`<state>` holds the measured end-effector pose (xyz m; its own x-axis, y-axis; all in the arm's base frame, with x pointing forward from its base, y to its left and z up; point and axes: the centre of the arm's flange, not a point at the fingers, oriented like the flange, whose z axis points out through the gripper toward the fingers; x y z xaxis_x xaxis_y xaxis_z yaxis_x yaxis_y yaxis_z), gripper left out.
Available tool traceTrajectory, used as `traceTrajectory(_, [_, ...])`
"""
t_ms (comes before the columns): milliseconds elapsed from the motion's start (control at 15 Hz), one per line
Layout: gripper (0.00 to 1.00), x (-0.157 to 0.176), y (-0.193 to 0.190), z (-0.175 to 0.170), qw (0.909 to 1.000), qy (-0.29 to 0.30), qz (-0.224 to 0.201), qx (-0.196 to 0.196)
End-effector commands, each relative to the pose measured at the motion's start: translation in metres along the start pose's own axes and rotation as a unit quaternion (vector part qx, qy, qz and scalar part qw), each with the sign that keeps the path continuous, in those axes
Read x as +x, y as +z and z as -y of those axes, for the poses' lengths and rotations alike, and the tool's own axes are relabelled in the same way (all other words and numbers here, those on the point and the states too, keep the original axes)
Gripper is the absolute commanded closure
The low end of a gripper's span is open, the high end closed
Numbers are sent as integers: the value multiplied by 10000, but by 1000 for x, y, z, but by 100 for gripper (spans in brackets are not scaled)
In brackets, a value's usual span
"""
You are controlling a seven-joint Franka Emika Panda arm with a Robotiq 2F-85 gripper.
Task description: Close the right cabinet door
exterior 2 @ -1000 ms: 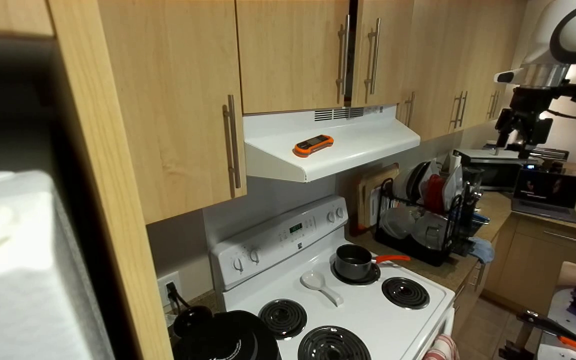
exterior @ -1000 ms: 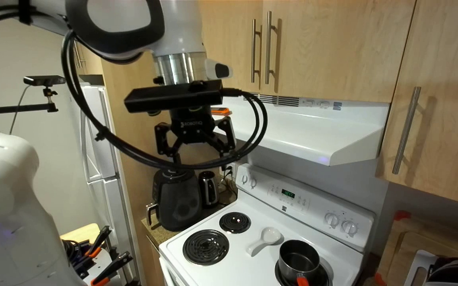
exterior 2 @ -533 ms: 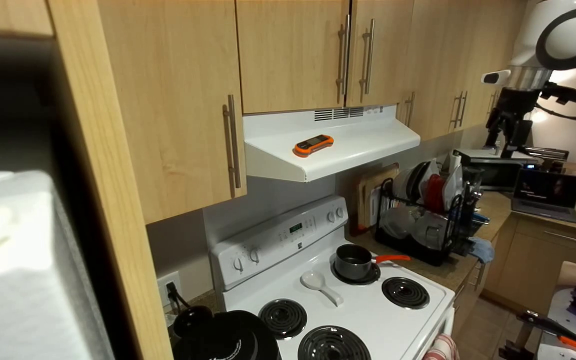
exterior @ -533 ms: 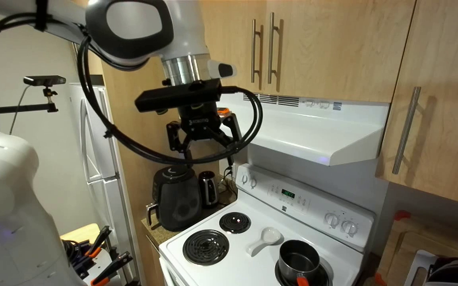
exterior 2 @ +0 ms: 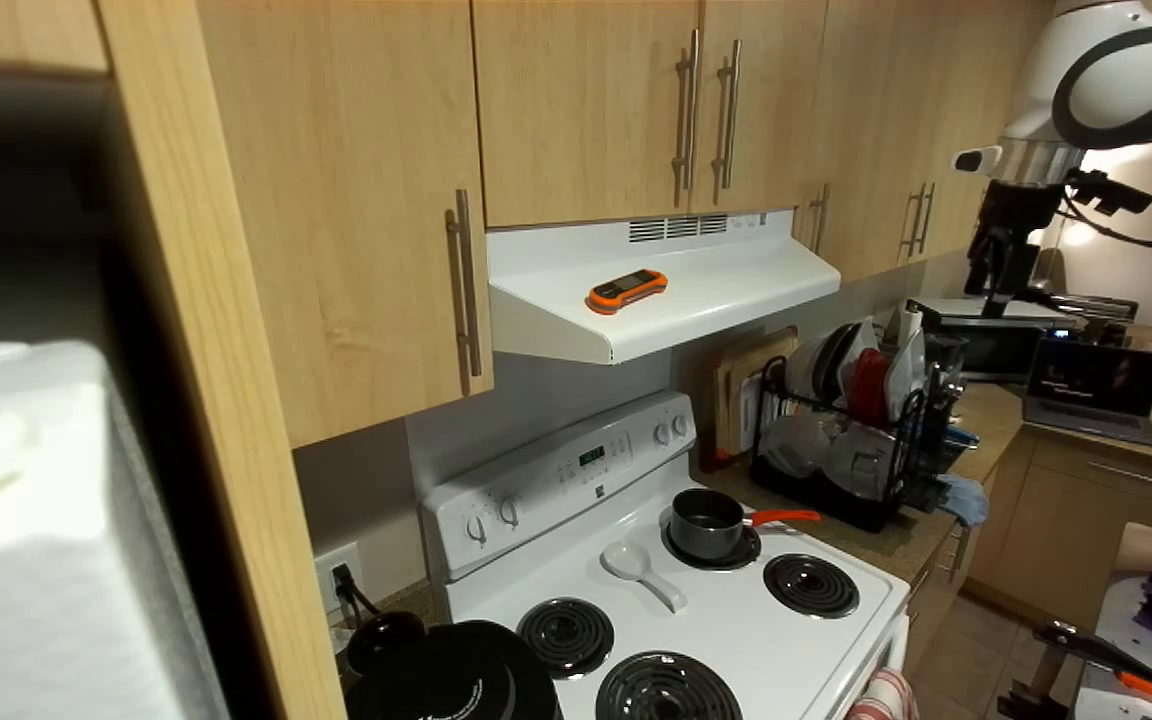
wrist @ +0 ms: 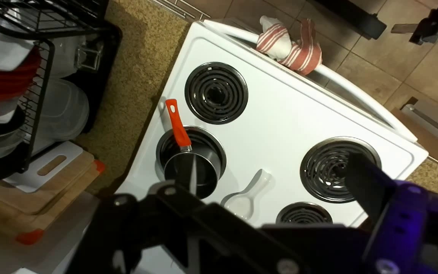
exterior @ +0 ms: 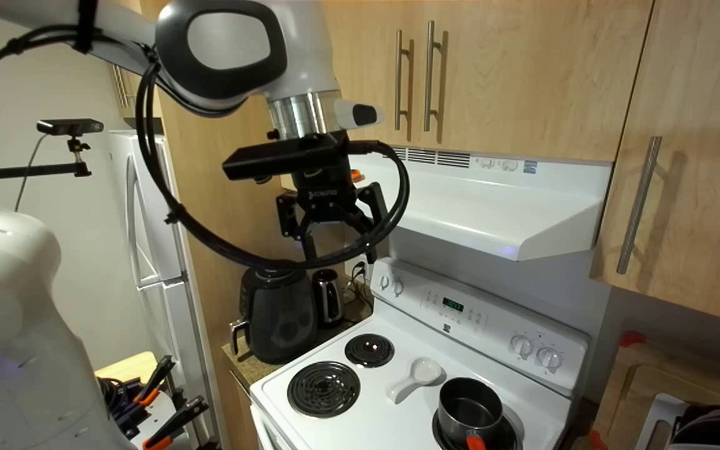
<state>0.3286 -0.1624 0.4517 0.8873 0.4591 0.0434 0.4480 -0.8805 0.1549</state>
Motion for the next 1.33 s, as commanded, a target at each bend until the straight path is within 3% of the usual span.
traceTrajectory(0, [0, 16, 3, -7, 9996, 291, -29, -32])
traceTrajectory(267, [0, 28, 2, -6, 9995, 314, -27, -86])
traceTrajectory(333, [0, 12, -1, -3, 9997, 232, -8, -66])
traceTrajectory(1000, [0, 13, -2, -3, 9997, 232, -5, -70])
traceTrajectory(1267, [0, 36, 3, -1, 9995, 245, -95, -173])
